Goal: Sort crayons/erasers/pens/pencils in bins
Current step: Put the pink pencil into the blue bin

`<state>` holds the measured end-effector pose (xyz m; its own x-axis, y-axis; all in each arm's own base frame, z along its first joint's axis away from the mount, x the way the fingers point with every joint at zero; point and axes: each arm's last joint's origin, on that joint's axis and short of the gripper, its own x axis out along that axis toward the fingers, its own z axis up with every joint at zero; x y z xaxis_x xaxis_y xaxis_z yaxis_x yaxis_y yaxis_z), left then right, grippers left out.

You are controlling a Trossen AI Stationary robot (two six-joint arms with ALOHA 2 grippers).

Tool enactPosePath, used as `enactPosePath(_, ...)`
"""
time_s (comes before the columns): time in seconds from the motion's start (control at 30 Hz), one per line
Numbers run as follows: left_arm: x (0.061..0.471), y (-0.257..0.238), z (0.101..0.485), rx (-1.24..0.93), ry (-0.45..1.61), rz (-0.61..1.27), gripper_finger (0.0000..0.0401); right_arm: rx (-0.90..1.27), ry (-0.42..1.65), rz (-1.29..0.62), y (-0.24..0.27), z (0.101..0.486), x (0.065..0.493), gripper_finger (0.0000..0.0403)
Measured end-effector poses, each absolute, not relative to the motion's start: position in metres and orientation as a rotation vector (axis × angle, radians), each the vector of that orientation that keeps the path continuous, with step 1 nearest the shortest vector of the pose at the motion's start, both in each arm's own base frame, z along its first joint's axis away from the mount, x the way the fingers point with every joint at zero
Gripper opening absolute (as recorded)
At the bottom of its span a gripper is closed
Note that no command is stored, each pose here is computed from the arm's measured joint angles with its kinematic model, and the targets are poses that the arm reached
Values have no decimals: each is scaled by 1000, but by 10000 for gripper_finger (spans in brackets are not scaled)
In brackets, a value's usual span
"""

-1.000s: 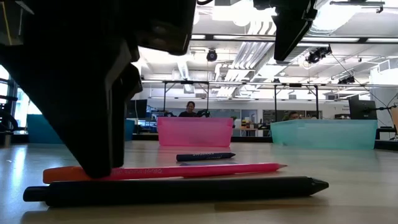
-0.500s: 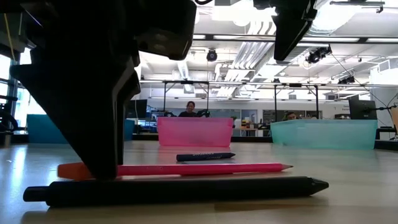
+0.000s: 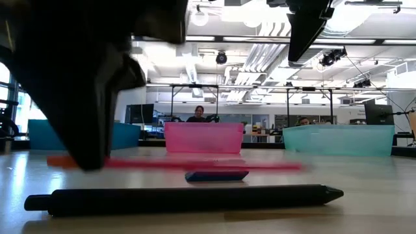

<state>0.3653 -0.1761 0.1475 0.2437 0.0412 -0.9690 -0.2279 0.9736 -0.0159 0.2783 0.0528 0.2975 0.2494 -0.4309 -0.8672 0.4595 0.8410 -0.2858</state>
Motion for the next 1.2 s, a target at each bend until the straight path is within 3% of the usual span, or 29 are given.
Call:
enactPosePath(0.23, 353, -164, 184, -114, 1304, 196, 3, -15, 1142, -632, 55, 298, 278, 216)
enactPosePath(0.6, 313, -109, 259, -2, 1199, 421, 3, -15, 1099, -691, 54, 299, 278, 216)
enactPosePath(1.2, 182, 20, 253, -371, 1081, 862, 3, -11, 1003, -600, 58, 303, 291, 216)
